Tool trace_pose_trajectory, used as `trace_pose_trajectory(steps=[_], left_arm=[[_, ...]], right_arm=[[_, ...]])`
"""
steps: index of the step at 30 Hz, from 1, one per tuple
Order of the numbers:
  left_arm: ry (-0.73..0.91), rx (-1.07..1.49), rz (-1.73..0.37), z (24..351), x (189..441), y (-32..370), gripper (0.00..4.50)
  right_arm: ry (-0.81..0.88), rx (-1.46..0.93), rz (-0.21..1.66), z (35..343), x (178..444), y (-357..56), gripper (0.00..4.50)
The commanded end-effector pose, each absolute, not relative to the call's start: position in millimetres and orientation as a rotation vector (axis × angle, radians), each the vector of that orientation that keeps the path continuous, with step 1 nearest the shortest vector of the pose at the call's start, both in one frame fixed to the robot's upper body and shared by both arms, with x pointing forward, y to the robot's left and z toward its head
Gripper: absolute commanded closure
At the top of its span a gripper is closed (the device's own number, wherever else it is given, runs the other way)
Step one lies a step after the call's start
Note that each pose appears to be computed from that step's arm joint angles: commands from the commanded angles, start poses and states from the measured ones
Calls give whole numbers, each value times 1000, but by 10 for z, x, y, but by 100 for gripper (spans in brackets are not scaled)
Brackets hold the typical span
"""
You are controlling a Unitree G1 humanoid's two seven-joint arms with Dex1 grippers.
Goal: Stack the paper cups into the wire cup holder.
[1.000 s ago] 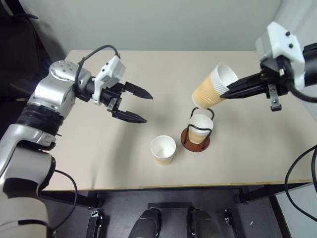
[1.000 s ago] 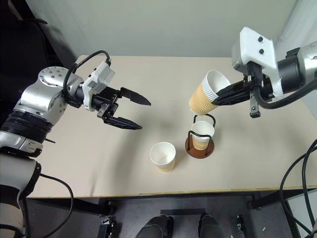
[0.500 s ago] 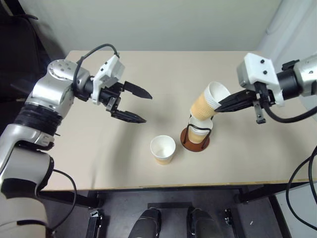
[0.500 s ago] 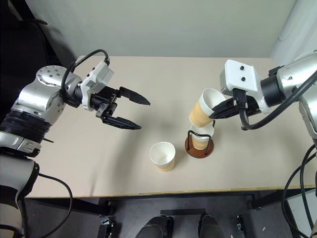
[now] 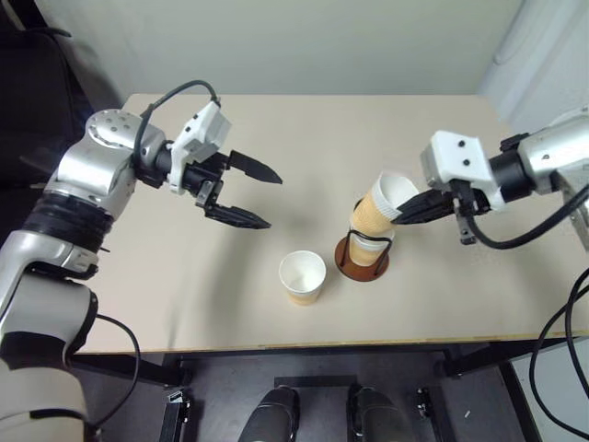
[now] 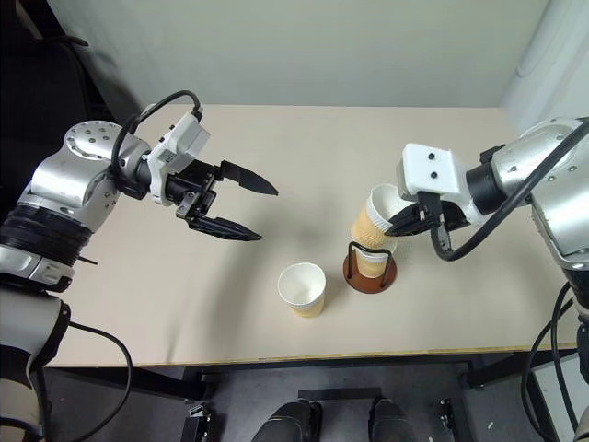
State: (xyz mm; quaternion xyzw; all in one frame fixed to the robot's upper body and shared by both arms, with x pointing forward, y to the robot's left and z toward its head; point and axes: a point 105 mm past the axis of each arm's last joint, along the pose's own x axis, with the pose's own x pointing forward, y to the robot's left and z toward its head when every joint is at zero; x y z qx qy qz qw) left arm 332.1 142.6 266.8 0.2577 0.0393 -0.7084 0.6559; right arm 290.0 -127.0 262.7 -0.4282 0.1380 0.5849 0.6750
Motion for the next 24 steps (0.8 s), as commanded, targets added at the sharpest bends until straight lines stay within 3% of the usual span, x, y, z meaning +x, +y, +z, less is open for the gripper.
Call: trace_pose_trajectory(steps=[1,24], left_arm=[[67,600,-1636,2740,3255,1435,0],[68,602,-1645,2735,3231,1429,0]], right_arm=[[285,-1022,1302,2674,2899,-1288,447],[317,-1150,1324,2497,2954,-1322,447]])
